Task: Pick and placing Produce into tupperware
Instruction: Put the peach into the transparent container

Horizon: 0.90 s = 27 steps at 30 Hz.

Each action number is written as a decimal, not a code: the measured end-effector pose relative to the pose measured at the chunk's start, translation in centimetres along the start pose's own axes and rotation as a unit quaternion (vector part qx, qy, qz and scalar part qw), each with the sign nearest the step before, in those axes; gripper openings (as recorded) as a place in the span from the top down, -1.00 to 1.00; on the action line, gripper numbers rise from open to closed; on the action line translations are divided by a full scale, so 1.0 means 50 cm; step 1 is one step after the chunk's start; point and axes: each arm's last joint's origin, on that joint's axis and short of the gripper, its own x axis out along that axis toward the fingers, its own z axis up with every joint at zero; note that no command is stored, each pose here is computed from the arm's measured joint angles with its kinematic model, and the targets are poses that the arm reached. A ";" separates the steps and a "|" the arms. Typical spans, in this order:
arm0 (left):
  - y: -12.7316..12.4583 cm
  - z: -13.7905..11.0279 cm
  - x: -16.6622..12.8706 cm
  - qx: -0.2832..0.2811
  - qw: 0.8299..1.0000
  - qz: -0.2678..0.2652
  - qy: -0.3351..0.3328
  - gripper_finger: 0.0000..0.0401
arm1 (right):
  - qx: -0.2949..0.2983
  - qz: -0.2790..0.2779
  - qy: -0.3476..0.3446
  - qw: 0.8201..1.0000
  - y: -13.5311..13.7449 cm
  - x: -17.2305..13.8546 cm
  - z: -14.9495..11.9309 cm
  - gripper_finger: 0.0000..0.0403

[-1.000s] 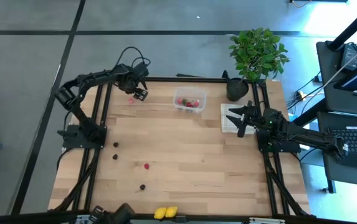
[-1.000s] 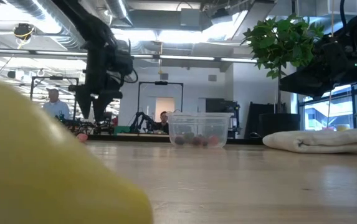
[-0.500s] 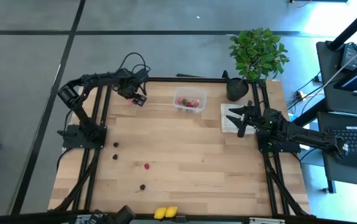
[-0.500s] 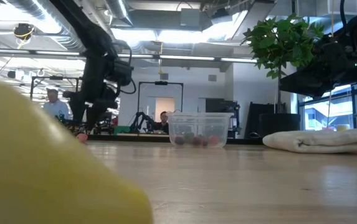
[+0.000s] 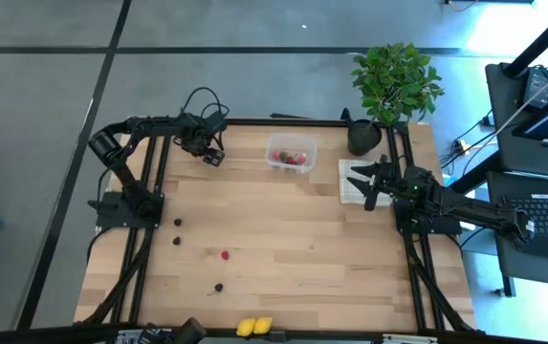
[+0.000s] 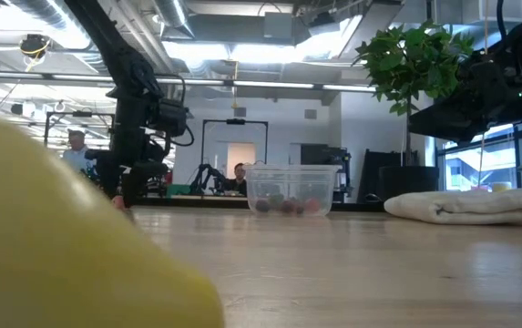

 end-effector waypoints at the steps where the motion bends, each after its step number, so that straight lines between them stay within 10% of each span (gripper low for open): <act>1: 0.000 0.000 0.000 0.000 1.000 0.000 0.000 -0.14 | 0.000 0.000 0.000 1.000 0.000 0.000 0.000 0.03; 27: 0.001 -0.002 0.000 0.014 1.000 0.001 0.004 0.59 | -0.001 0.000 0.000 1.000 0.000 0.000 0.000 0.03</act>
